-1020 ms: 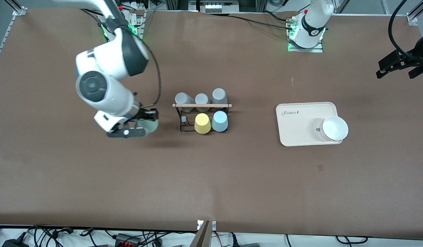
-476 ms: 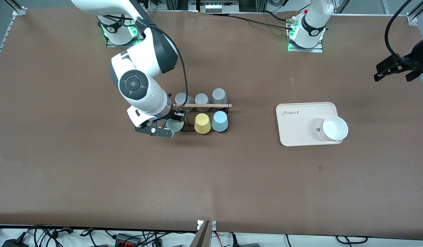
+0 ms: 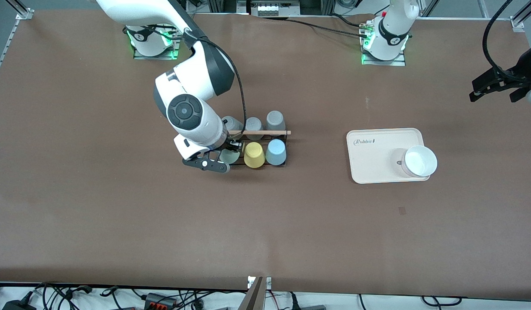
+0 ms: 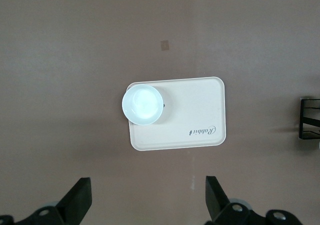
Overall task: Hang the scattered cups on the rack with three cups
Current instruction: 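Hang the teal cup on the rack peg beside the yellow cup, then open the right gripper and withdraw it from the rack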
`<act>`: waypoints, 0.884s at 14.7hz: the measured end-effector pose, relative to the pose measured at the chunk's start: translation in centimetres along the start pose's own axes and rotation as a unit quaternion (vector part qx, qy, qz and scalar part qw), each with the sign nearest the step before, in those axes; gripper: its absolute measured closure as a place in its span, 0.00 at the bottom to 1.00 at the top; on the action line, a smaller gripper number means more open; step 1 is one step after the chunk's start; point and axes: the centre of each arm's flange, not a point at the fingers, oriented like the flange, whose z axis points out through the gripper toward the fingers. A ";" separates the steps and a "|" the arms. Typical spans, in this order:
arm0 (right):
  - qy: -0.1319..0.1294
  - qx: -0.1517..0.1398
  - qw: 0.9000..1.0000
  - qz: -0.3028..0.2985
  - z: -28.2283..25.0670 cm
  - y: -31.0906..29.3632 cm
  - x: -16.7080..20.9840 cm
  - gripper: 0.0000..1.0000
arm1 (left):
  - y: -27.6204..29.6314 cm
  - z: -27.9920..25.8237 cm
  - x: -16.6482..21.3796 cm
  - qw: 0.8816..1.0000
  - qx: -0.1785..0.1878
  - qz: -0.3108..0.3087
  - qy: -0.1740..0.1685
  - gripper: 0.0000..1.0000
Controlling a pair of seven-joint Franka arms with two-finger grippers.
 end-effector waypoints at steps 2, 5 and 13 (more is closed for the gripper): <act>-0.005 -0.005 1.000 0.002 1.1 0.1 0.3 0.31 | 0.0 0.1 0.0 1.000 0.000 0.000 -0.001 0.00; -0.012 -0.011 1.000 0.004 2.4 0.1 0.5 0.31 | 0.0 0.2 0.1 1.000 0.000 0.000 -0.002 0.00; -0.032 -0.029 0.999 0.004 6.3 -0.1 0.8 0.31 | 0.0 0.3 0.1 1.000 0.000 0.002 -0.003 0.00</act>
